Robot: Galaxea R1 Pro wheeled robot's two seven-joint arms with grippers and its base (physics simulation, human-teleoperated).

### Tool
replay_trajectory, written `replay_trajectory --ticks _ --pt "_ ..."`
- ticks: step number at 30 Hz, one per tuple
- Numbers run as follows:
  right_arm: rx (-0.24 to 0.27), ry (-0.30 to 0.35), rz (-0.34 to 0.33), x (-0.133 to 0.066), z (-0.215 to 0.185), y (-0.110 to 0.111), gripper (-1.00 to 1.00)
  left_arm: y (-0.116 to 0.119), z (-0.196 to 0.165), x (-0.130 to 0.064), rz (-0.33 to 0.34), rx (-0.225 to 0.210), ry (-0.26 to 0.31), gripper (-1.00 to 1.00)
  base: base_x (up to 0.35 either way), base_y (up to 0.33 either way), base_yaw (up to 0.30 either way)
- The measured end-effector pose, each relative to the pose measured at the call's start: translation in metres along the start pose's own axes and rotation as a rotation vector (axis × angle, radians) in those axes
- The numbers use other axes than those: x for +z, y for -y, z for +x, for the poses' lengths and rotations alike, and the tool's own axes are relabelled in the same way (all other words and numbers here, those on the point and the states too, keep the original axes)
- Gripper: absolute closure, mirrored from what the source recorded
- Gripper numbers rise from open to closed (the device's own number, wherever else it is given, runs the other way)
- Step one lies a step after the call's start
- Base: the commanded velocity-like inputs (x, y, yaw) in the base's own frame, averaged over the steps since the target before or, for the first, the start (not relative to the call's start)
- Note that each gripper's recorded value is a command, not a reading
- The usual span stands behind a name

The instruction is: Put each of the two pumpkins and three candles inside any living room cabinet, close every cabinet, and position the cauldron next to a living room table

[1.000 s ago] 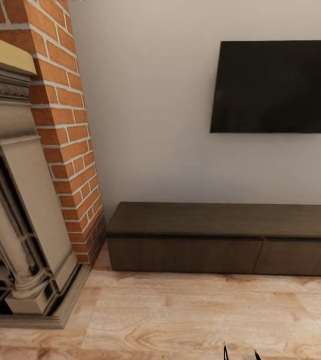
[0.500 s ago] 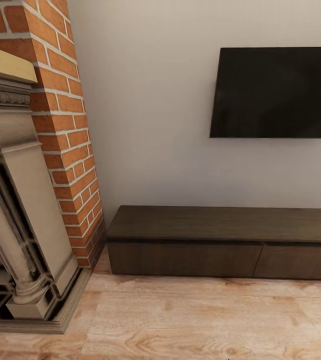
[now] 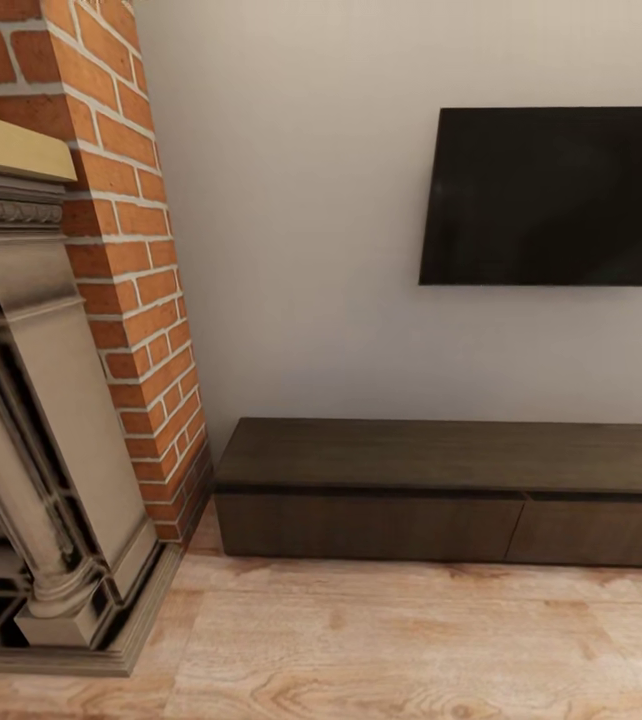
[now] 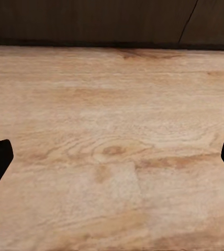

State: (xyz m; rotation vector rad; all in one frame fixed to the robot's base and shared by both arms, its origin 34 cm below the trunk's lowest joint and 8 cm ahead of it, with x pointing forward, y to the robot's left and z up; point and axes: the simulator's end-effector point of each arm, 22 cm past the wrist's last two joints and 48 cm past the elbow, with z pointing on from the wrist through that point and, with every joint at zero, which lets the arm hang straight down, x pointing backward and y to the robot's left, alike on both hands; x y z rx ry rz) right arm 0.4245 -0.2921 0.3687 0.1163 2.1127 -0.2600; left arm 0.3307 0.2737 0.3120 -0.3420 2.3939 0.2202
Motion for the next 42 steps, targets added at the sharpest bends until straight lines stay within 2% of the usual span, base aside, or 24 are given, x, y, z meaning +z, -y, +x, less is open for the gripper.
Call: replay_trajectory --ticks 2,3,4,7,11,13,14,15,25,42 --pt "-0.016 -0.050 0.001 -0.002 0.007 0.002 -1.00 0.000 0.001 -0.003 0.001 0.006 -0.022 -1.00 0.000 0.000 0.000" --pt "-0.023 -0.071 0.000 -0.003 0.010 0.002 -1.00 0.001 0.007 -0.004 0.003 0.014 -0.055 -1.00 0.000 0.000 0.000" --pt "-0.028 -0.093 -0.001 -0.004 0.013 0.001 -1.00 0.000 0.022 -0.007 0.003 0.034 -0.134 -1.00 0.000 0.000 0.000" --pt "-0.032 -0.110 -0.003 -0.007 0.010 0.000 -1.00 -0.002 0.043 -0.016 0.002 0.065 -0.255 -1.00 0.000 0.000 0.000" --pt "-0.034 -0.116 -0.003 -0.010 0.004 0.002 -1.00 0.000 0.046 -0.023 0.019 0.074 -0.305 -1.00 0.000 0.000 0.000" --pt "-0.034 -0.117 -0.002 -0.011 0.000 0.002 -1.00 0.005 0.045 -0.026 0.050 0.071 -0.315 -1.00 0.000 0.000 0.000" --pt "-0.035 -0.118 -0.003 -0.012 -0.002 0.002 -1.00 0.016 0.043 -0.027 0.162 0.064 -0.323 -1.00 0.000 0.000 0.000" --pt "-0.035 -0.118 -0.003 -0.013 -0.004 0.002 -1.00 0.016 0.041 -0.028 0.173 0.064 -0.323 -1.00 0.000 0.000 0.000" --pt "-0.035 -0.119 -0.003 -0.021 -0.023 0.004 -1.00 0.015 0.024 -0.040 0.187 0.062 -0.321 -1.00 0.000 0.000 0.000" --pt "-0.035 -0.119 -0.003 -0.021 -0.023 0.004 -1.00 0.015 0.024 -0.040 0.182 0.071 -0.321 -1.00 0.000 0.000 0.000"
